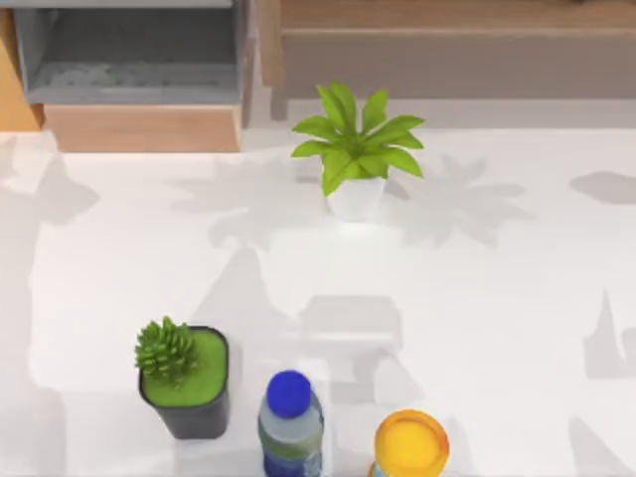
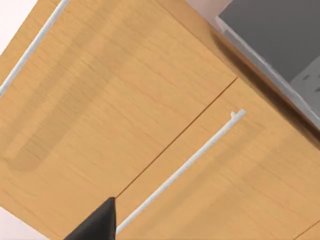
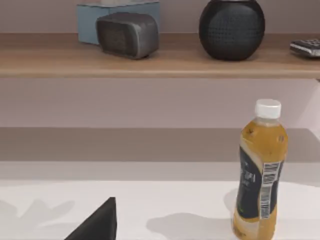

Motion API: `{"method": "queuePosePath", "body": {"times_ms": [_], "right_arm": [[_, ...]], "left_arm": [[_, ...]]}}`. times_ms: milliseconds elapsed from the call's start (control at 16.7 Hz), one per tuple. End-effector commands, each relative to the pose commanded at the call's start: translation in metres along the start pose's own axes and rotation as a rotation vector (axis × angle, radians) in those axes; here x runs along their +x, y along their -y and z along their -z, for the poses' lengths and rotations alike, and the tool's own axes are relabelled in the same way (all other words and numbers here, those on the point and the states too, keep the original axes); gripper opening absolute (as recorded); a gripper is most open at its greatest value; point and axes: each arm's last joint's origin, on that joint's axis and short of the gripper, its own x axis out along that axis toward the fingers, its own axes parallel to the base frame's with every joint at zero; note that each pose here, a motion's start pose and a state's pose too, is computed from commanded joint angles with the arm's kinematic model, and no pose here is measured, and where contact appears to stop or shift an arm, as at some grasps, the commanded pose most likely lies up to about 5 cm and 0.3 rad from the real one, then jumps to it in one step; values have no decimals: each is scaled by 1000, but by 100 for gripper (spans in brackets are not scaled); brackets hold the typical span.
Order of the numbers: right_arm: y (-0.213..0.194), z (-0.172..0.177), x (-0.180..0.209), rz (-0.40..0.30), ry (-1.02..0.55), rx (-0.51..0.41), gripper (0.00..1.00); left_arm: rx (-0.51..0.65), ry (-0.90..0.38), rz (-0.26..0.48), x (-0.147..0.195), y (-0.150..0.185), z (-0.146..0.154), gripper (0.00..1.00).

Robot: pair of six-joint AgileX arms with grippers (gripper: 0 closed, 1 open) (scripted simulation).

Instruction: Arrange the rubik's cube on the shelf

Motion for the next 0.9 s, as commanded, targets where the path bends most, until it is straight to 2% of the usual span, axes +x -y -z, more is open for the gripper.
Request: {"method": "queuePosePath", "body": {"times_ms": [180,420,660,900], "right_arm": [[0,0,0,0,0,0,100],[0,0,0,0,0,0,100],[0,0,0,0,0,0,100],[0,0,0,0,0,0,100]], "left_arm": [[204,-1,12,54,0,38,100],[445,3,37,107,18,104,100],[623,16,57,134,44,164,100],[707,27,63,142,60,193,100]]}}
